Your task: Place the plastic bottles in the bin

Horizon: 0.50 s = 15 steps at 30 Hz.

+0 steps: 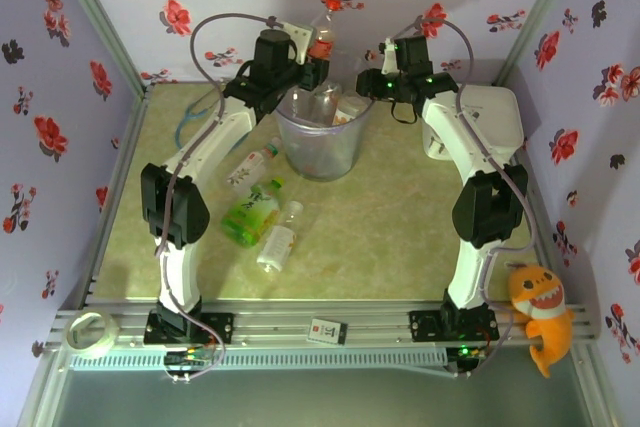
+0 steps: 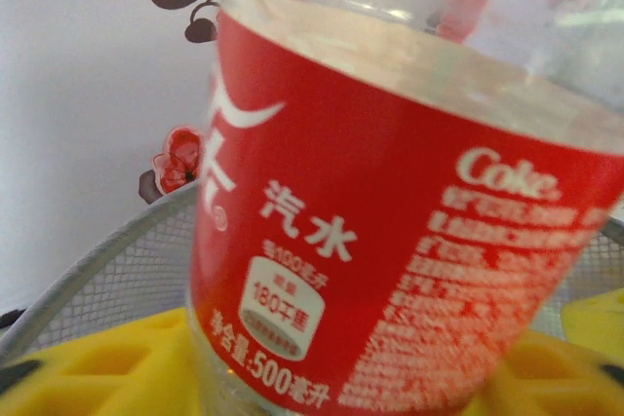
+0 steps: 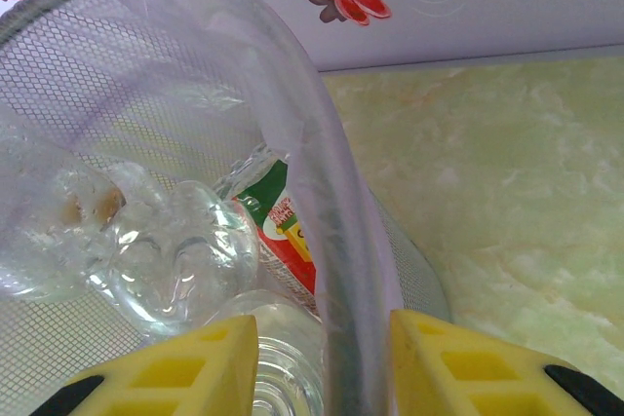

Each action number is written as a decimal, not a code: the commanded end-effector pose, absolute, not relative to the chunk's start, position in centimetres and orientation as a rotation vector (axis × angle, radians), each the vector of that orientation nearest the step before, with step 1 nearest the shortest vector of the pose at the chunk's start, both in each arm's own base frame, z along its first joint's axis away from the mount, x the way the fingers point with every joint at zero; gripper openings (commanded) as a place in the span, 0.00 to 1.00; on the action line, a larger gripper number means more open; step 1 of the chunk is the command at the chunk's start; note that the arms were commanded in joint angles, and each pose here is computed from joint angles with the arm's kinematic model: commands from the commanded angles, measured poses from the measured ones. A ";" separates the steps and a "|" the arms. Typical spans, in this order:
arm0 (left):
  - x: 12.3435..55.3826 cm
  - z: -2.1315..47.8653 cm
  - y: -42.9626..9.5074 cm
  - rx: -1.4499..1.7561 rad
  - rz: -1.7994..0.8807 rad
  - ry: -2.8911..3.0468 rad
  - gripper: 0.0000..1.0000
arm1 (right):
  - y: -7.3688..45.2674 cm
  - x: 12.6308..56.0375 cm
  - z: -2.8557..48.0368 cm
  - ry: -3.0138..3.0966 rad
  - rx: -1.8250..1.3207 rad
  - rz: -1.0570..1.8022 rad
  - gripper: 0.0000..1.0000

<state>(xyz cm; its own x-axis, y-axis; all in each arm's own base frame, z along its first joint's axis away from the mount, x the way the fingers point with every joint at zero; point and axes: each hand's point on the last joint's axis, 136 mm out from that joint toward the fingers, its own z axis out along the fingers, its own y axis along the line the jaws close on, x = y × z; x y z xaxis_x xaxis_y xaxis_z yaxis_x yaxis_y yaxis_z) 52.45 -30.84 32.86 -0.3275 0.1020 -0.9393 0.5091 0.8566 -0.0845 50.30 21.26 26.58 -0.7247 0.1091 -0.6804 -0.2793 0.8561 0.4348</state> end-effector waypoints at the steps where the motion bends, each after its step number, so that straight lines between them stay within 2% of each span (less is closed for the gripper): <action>1: 52.8 31.1 -29.9 0.452 -0.403 1.925 0.69 | 22.9 48.3 23.1 2.402 -0.185 0.690 0.39; 4: 52.7 31.3 -29.9 0.457 -0.404 1.919 0.79 | 22.9 48.3 23.1 2.404 -0.183 0.694 0.40; 15: 52.0 32.6 -29.7 0.470 -0.404 1.894 0.79 | 22.9 48.3 23.0 2.404 -0.181 0.695 0.39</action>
<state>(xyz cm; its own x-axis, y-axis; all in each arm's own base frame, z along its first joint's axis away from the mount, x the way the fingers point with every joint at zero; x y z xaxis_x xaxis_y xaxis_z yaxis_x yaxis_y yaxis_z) 52.32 -30.54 31.34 -0.3591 0.1248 -0.9249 0.5047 0.8596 -0.0799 50.31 21.28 26.58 -0.7246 0.1092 -0.6805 -0.2795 0.8559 0.4350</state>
